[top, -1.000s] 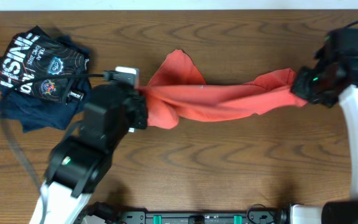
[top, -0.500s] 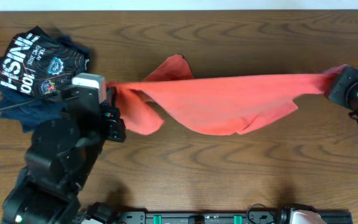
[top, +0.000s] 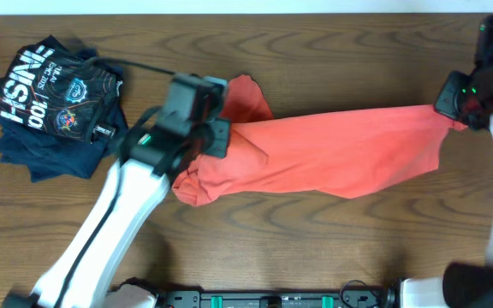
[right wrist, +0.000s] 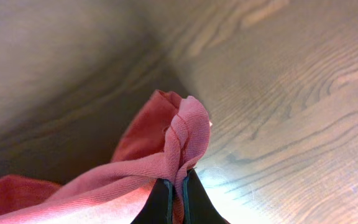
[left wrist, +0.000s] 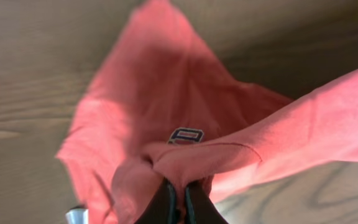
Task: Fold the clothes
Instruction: 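Smooth the shirt's left side with the left gripper while right holds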
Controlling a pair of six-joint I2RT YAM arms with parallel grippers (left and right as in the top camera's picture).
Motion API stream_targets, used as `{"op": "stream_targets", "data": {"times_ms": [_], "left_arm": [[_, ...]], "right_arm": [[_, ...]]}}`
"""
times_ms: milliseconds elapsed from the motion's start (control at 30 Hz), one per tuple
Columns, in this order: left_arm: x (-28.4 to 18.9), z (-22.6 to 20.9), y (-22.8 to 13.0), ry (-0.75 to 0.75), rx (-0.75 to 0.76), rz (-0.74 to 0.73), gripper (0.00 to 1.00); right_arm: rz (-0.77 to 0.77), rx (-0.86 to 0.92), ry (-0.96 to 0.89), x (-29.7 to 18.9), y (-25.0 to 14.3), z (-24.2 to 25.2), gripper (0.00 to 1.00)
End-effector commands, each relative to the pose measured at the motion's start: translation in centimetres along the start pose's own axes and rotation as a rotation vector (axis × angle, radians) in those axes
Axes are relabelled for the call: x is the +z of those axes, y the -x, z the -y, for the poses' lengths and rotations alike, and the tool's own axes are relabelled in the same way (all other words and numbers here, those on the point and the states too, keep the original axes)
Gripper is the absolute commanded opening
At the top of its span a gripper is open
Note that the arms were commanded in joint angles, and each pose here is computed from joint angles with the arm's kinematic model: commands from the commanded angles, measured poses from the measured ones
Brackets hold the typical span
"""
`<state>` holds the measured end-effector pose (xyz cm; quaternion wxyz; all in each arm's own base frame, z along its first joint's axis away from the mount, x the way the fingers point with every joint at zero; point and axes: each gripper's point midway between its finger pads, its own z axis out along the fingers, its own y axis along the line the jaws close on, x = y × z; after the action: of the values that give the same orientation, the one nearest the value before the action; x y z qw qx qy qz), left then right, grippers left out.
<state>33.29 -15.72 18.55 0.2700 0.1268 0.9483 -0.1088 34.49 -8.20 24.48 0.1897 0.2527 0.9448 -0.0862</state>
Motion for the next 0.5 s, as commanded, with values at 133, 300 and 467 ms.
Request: {"op": "stream_targets", "data": {"times_ms": [133, 300, 467], "left_arm": [[8.6, 0.1, 0.7, -0.025, 0.009, -0.055, 0.06], [9.4, 0.6, 4.7, -0.047, 0.021, 0.107, 0.06], [6.2, -0.7, 8.4, 0.009, 0.007, 0.264, 0.75]], "right_arm": [[-0.145, -0.041, -0.120, 6.2, -0.4, 0.4, 0.01], [-0.203, -0.056, -0.140, 8.3, -1.0, 0.1, 0.01], [-0.206, -0.057, -0.141, 8.6, -1.0, 0.0, 0.01]]}}
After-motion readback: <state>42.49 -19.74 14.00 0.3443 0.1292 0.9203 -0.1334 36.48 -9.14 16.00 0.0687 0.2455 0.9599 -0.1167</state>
